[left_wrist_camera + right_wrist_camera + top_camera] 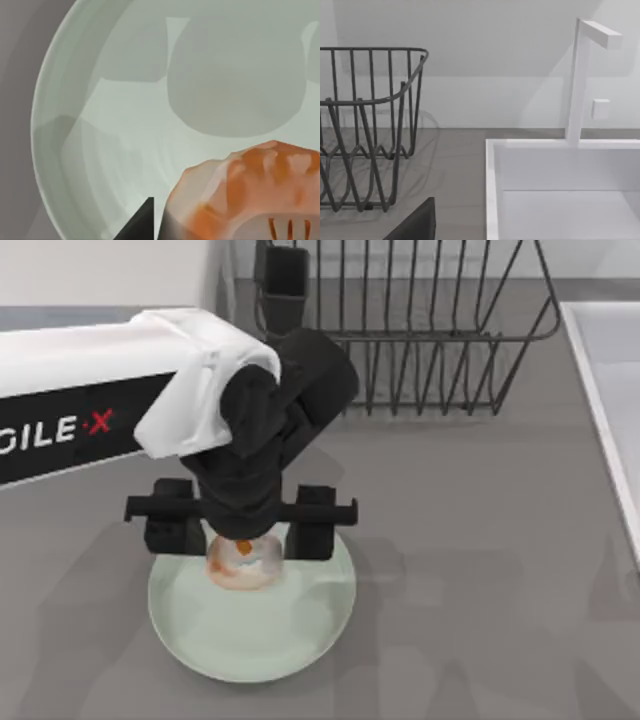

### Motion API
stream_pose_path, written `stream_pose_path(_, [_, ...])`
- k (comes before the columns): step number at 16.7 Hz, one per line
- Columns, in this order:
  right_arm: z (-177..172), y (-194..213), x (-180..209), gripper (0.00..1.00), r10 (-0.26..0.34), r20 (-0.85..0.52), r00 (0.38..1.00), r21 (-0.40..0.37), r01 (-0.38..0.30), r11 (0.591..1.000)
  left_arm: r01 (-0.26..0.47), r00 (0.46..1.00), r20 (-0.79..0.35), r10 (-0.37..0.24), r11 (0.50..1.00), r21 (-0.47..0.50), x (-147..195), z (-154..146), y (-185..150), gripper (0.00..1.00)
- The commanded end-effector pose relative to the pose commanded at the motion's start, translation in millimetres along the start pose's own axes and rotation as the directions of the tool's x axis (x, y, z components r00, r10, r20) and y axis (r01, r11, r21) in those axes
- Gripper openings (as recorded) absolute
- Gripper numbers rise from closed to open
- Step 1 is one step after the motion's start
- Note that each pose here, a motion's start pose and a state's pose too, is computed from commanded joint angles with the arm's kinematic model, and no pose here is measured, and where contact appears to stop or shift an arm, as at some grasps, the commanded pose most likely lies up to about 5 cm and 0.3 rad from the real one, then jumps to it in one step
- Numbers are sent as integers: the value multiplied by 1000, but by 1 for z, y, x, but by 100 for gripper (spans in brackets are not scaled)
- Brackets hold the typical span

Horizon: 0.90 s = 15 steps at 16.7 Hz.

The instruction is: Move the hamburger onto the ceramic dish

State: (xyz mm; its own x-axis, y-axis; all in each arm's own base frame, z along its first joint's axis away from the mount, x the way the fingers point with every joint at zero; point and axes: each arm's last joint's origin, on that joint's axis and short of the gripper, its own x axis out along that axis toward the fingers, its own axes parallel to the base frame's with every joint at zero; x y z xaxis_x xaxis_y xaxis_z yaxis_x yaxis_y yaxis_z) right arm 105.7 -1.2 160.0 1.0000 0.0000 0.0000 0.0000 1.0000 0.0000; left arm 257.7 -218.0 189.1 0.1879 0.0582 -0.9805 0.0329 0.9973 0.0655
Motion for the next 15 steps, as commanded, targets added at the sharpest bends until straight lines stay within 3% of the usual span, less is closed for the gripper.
stream_pose_path(6, [0,0,0,100,0,0,1000,0,0,1000,3,1000,7,-3,1000,-2,0,-1,-1,0])
stream_pose_path(15, [0,0,0,100,0,0,1000,0,0,1000,3,1000,10,-3,1000,-2,44,-2,-3,0])
